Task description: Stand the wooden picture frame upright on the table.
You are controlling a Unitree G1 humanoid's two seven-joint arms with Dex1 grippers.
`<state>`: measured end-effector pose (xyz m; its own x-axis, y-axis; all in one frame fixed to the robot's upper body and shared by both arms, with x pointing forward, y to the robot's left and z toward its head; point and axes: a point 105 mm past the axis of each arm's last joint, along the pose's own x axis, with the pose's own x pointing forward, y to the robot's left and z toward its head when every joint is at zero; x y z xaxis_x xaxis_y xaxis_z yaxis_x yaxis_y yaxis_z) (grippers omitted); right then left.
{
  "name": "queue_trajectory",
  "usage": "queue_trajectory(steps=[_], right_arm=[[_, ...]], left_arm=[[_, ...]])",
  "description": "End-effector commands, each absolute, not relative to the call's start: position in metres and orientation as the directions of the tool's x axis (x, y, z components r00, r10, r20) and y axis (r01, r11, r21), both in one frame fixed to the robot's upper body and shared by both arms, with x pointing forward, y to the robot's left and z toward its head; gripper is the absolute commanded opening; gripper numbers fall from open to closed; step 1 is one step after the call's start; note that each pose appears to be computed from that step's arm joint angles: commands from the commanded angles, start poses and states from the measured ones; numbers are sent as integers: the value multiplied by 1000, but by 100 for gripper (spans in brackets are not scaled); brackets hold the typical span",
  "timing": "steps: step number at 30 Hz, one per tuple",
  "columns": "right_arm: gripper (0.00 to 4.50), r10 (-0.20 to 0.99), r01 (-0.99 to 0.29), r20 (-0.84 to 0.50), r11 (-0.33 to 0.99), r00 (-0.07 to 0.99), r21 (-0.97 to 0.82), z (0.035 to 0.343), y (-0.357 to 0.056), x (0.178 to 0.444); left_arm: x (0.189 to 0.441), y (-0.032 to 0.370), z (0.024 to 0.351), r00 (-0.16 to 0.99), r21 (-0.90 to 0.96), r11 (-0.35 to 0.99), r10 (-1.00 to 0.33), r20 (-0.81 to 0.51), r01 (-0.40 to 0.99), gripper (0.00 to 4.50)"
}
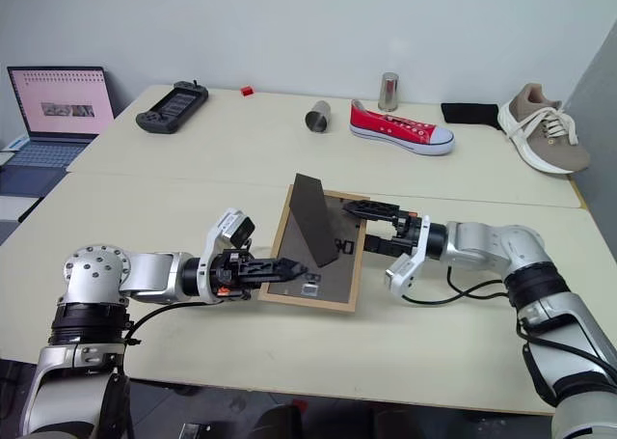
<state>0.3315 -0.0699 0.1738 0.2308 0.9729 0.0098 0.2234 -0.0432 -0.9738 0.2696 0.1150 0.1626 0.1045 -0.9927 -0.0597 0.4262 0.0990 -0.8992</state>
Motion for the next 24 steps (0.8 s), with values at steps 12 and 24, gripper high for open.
queue_trajectory(steps=[12,24], right_arm=[[135,980,304,91,34,177,-952,189,-70,328],[127,974,319,146,84,175,-944,199,-74,327]], left_arm=[[259,113,180,157,-891,64,-988,8,449,135],[262,125,179,198,-883,129,-979,-42,452,426]])
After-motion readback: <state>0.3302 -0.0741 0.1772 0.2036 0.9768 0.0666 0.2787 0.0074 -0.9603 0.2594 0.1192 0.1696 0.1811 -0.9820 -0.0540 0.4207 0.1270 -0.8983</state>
